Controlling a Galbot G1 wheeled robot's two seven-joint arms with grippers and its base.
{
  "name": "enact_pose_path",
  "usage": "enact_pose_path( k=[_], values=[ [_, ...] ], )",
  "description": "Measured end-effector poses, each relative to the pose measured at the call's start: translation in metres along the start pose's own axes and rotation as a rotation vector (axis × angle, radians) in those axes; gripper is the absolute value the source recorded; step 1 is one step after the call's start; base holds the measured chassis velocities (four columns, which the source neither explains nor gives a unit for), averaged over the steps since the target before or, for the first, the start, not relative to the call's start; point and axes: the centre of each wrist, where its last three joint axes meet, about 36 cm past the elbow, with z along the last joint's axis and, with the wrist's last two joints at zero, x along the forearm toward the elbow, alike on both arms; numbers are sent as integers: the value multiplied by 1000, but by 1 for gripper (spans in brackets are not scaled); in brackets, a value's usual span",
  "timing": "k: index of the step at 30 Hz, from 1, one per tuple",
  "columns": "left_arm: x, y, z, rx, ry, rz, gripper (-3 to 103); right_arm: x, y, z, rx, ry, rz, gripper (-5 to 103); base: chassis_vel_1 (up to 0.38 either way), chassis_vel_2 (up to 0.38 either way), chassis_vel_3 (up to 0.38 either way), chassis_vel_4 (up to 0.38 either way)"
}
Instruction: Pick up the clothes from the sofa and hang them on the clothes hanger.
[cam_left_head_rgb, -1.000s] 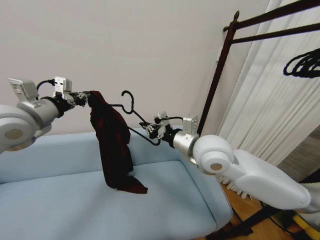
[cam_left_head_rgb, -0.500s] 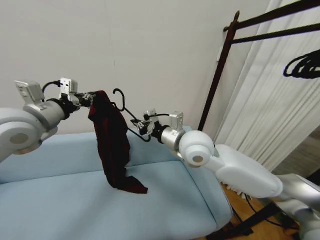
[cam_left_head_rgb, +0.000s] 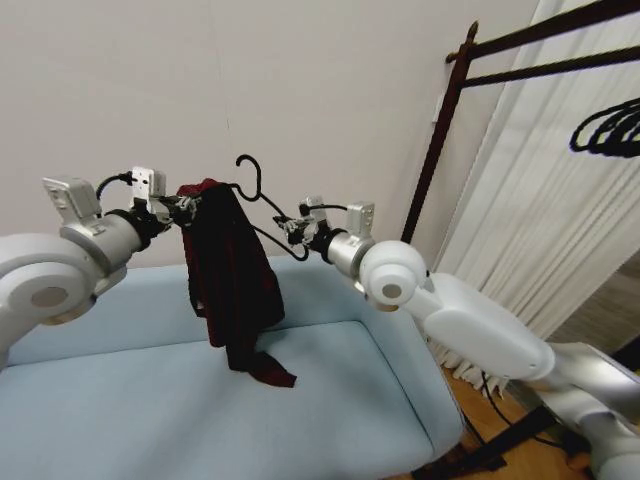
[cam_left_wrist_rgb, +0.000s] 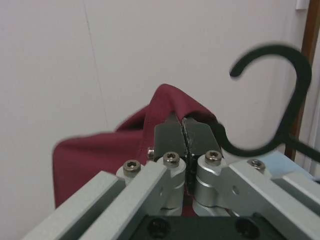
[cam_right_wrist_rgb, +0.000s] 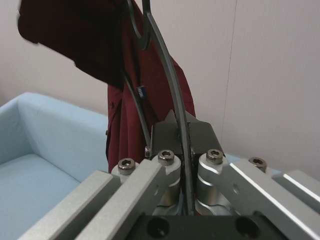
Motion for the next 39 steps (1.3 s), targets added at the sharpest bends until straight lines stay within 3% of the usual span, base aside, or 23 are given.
enact_pose_path(
  k=[10, 15, 22, 33, 39],
  values=[
    [-13, 35, -2, 34, -40, -102, 0, 9, -19, 5, 17, 31, 57, 2, 0, 0, 0, 0],
    [-23, 52, 0, 53, -71, -156, 0, 13, -19, 6, 16, 35, 60, 2, 0, 0, 0, 0],
    [-30, 63, 6, 53, -71, -175, 0, 12, -16, 5, 15, 28, 60, 2, 0, 0, 0, 0],
    [-36, 63, 12, 66, -68, -158, 0, 15, -14, 2, 26, 24, 58, 2, 0, 0, 0, 0],
    [-32, 51, 10, 52, -68, -125, 0, -1, -9, -4, 17, 6, 52, 2, 0, 0, 0, 0]
  ],
)
